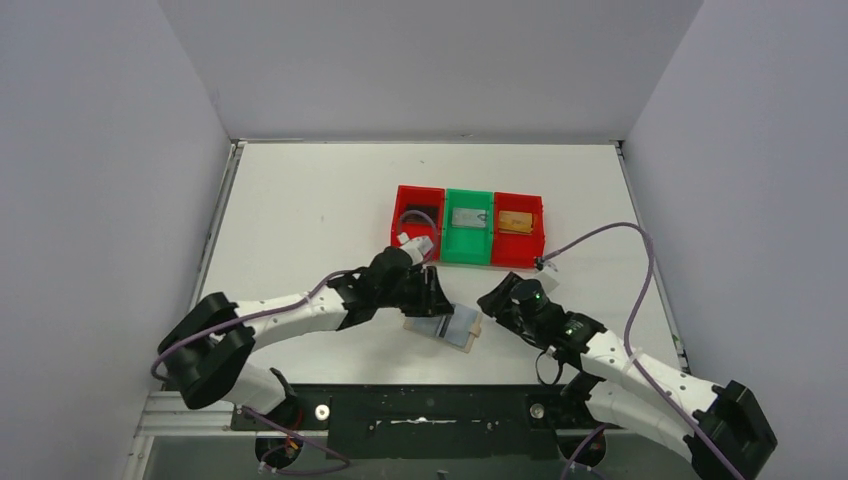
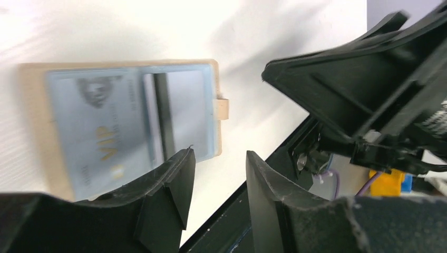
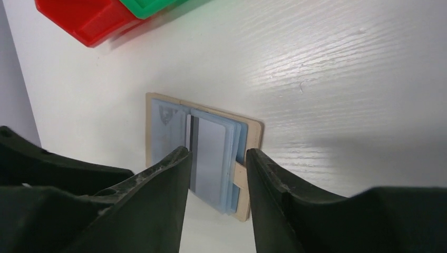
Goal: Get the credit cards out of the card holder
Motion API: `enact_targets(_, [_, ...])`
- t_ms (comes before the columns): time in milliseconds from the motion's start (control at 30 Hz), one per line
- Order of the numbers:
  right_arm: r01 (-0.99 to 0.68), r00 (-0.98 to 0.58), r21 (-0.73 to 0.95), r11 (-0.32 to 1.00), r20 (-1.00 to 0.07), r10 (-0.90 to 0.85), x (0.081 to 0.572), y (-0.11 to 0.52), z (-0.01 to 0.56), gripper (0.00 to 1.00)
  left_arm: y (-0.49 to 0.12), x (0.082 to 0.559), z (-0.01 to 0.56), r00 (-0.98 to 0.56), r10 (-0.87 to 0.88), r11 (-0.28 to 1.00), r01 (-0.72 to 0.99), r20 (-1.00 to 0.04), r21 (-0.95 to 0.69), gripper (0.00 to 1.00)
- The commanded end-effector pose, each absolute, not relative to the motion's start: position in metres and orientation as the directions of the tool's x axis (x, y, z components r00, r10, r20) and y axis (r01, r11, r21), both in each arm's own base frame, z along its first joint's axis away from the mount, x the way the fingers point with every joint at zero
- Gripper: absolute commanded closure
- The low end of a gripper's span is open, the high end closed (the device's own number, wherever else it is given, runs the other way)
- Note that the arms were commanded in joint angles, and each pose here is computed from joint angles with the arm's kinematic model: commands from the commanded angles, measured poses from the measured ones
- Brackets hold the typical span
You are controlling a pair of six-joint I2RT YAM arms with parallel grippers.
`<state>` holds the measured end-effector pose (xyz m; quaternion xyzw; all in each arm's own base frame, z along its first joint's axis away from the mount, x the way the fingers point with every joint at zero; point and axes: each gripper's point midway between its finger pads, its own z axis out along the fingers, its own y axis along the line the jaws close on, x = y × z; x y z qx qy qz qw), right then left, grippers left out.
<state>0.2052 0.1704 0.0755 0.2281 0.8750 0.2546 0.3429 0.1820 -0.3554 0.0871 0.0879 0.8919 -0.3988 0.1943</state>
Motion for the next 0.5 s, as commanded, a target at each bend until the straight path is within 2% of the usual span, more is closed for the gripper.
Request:
enact_targets(0, [0.12,-0.697,0.659,0.743,-0.477,0.536,0.219,0.202,0.091,0.6,-0.317,0.204,0.098,-0.884,-0.145,0.697,0.227,-0.444,-0.68,0.59])
enact_targets(233, [0.046,-0.782,0.677,0.734,-0.434,0.449,0.218,0.237,0.082,0.8,-0.29,0.199,0.088,-0.896,-0.176,0.692,0.182,-0.407,-0.698,0.56])
enact_targets(467, [0.141,-0.816,0.609,0.781,-0.374,0.44,0.21,0.232,0.05,0.8,-0.294,0.2,0.095,-0.891,-0.193,0.656,0.195,-0.411,-0.729,0.55])
